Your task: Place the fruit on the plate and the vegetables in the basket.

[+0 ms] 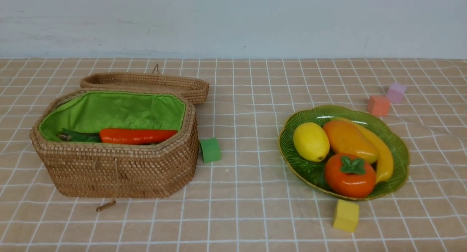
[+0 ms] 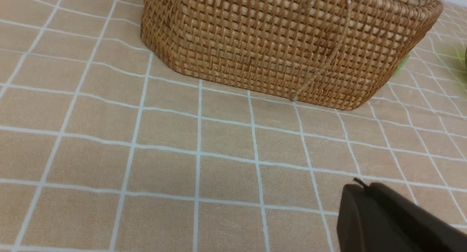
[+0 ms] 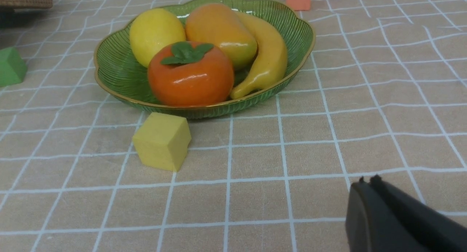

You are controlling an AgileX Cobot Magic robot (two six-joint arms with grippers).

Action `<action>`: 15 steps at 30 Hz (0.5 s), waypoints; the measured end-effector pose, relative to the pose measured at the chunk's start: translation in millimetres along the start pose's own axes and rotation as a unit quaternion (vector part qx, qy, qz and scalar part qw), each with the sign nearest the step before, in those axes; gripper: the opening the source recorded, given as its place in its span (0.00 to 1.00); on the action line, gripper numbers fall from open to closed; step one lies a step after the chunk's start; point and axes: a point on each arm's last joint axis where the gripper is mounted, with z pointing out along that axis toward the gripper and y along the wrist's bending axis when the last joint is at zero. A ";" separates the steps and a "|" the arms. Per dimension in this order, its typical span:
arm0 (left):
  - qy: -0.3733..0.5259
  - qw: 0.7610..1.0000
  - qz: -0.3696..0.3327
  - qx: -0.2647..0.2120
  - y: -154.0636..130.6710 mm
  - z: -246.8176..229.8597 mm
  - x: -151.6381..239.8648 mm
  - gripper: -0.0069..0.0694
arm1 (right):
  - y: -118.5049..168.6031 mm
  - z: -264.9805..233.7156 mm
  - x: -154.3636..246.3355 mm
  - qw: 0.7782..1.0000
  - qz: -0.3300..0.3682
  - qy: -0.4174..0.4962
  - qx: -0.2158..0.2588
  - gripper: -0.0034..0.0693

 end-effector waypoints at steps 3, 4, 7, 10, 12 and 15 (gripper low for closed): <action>0.000 1.000 0.000 0.000 0.0 0.0 0.0 0.07 | 0.0 0.0 0.0 1.000 0.000 0.000 0.000 0.06; 0.000 1.000 0.000 0.000 0.0 0.0 0.0 0.07 | 0.0 0.0 0.0 1.000 0.000 0.000 0.000 0.06; 0.000 1.000 -0.001 0.000 -0.1 0.0 0.0 0.07 | 0.0 0.0 0.0 1.000 0.000 0.000 0.000 0.06; 0.000 1.000 -0.001 0.001 -0.1 0.0 0.0 0.07 | 0.0 0.0 0.0 1.000 0.000 0.000 0.000 0.06; 0.000 1.000 -0.001 0.001 -0.1 0.0 0.0 0.07 | 0.0 0.0 0.0 1.000 0.000 0.000 0.000 0.07; 0.000 1.000 -0.001 0.001 -0.1 0.0 0.0 0.07 | 0.0 0.0 0.0 1.000 0.000 0.000 0.000 0.07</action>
